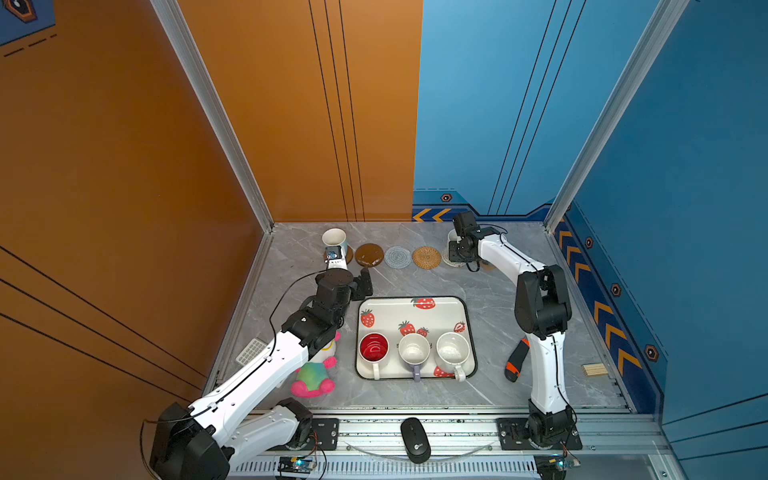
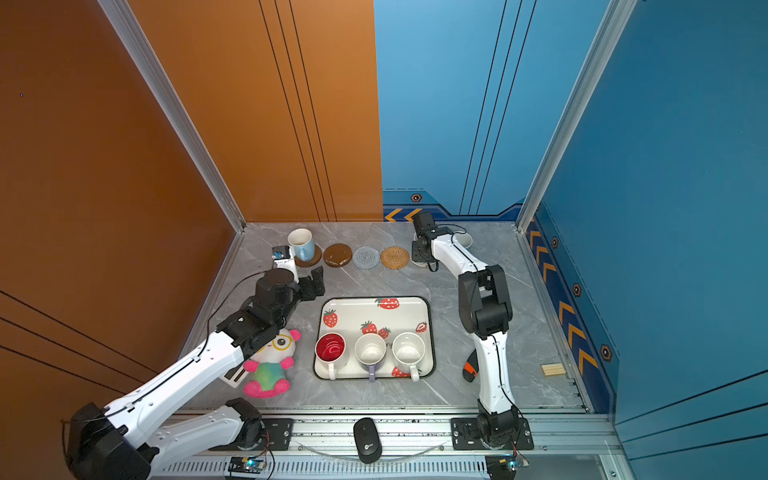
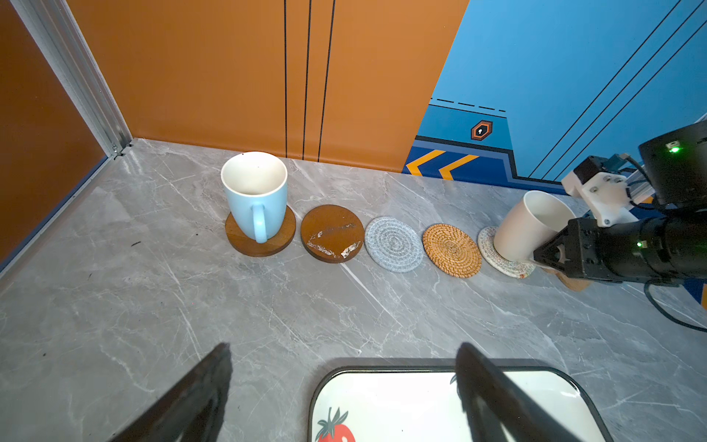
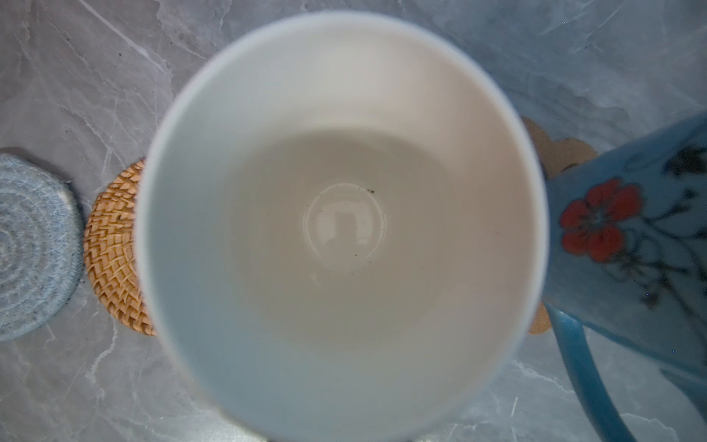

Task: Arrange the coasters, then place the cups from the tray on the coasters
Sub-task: 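Lower the white mug onto the woven multicolour coaster with the right gripper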

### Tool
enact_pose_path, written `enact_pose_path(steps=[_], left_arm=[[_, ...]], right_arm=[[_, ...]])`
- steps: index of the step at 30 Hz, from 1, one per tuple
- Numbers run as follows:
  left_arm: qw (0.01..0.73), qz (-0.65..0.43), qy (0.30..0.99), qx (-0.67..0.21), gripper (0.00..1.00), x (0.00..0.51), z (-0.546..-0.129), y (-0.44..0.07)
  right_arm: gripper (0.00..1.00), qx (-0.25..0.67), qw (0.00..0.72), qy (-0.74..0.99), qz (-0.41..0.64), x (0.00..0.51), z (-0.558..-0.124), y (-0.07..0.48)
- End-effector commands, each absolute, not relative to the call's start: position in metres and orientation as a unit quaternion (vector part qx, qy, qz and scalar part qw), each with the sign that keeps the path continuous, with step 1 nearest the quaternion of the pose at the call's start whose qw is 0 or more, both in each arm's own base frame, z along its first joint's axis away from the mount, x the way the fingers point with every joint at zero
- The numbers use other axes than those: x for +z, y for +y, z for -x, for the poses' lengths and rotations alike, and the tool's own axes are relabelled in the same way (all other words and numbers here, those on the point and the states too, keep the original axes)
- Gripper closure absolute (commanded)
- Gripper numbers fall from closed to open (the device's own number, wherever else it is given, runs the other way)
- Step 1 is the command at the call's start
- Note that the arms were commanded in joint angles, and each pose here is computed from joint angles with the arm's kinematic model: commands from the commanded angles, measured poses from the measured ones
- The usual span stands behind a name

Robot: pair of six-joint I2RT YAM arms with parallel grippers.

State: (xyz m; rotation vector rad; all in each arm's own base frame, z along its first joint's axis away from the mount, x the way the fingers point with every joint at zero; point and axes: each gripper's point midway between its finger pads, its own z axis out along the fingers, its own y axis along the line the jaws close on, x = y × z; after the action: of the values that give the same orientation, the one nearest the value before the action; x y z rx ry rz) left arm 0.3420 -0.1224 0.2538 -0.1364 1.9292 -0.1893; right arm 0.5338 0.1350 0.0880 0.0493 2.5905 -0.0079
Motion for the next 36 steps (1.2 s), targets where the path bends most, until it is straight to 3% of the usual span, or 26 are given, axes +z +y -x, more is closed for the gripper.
enact_pose_path(steps=[1,24,30,36], left_arm=[[0.561,0.060,0.822,-0.072,0.08,0.249,-0.340,-0.116],[0.559,0.060,0.824,-0.075,0.08,0.248,-0.339,-0.116],[0.561,0.061,0.823,-0.073,0.08,0.249,-0.338,-0.115],[0.562,0.061,0.822,-0.075,0.08,0.250,-0.337,-0.114]], right_arm=[[1.00,0.007,0.299,0.954,-0.033,0.104,-0.548,0.135],[1.00,0.007,0.283,0.958,-0.042,0.093,-0.545,0.132],[0.83,0.009,0.284,0.958,-0.044,0.095,-0.545,0.132],[0.72,0.011,0.286,0.957,-0.045,0.097,-0.546,0.132]])
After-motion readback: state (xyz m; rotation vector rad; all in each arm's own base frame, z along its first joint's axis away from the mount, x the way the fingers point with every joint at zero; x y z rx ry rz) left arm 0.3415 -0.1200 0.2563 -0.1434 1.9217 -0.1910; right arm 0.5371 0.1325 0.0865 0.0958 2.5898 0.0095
